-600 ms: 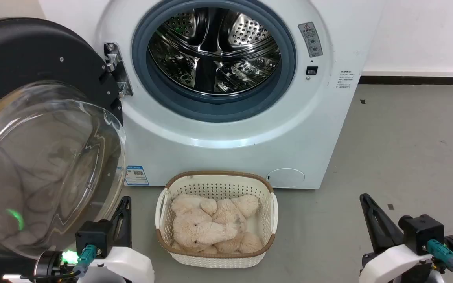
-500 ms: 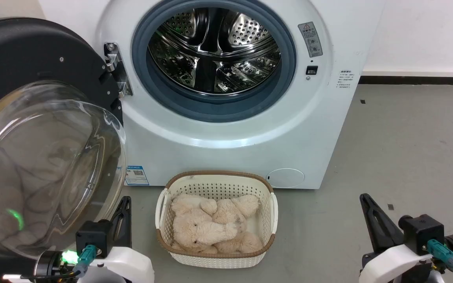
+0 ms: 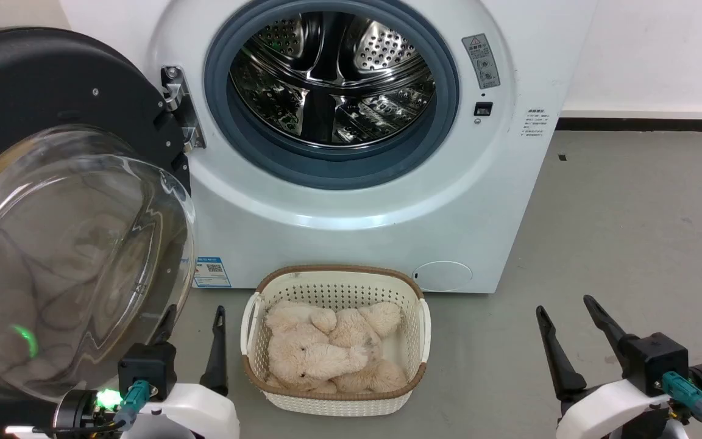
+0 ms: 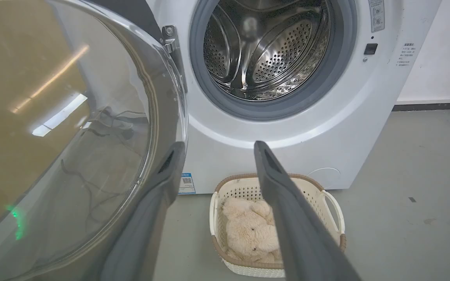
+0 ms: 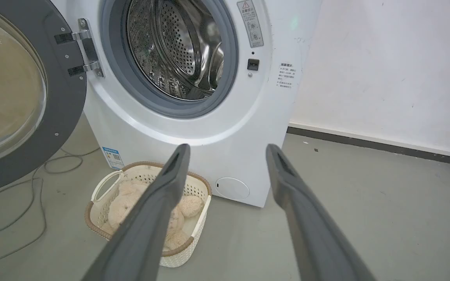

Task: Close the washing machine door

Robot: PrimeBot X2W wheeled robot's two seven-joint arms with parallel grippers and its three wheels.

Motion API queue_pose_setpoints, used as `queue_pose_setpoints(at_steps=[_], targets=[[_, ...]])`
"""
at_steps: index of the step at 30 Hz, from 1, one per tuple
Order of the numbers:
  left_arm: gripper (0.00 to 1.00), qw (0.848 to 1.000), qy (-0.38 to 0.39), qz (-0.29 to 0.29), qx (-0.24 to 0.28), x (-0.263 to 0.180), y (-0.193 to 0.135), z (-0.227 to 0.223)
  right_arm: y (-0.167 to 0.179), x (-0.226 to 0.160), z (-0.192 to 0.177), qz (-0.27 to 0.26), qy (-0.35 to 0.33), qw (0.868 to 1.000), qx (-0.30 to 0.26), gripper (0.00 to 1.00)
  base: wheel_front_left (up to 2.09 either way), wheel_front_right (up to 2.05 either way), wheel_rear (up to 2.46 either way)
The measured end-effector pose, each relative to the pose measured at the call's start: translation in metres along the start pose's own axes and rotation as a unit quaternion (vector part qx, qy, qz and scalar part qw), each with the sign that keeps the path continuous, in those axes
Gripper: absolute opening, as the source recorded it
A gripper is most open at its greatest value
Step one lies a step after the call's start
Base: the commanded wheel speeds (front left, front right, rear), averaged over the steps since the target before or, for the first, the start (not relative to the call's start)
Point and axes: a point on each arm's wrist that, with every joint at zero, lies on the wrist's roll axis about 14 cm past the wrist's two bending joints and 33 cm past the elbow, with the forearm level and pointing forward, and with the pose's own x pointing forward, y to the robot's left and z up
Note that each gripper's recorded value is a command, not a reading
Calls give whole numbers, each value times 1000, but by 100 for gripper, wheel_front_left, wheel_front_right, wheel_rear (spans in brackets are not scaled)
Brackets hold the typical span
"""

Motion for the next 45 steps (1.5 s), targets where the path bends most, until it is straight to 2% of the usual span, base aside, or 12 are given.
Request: queue_pose_setpoints(at_steps=[23,45], targets=[[100,1000,-22,11,-5,-4,7,6,8,4,10,12,-29,999,9,100,0,0,0],[100,996,-44,73,-12,-32,47,10,50,18,16,77,-49,996,24,100,0,0,0]])
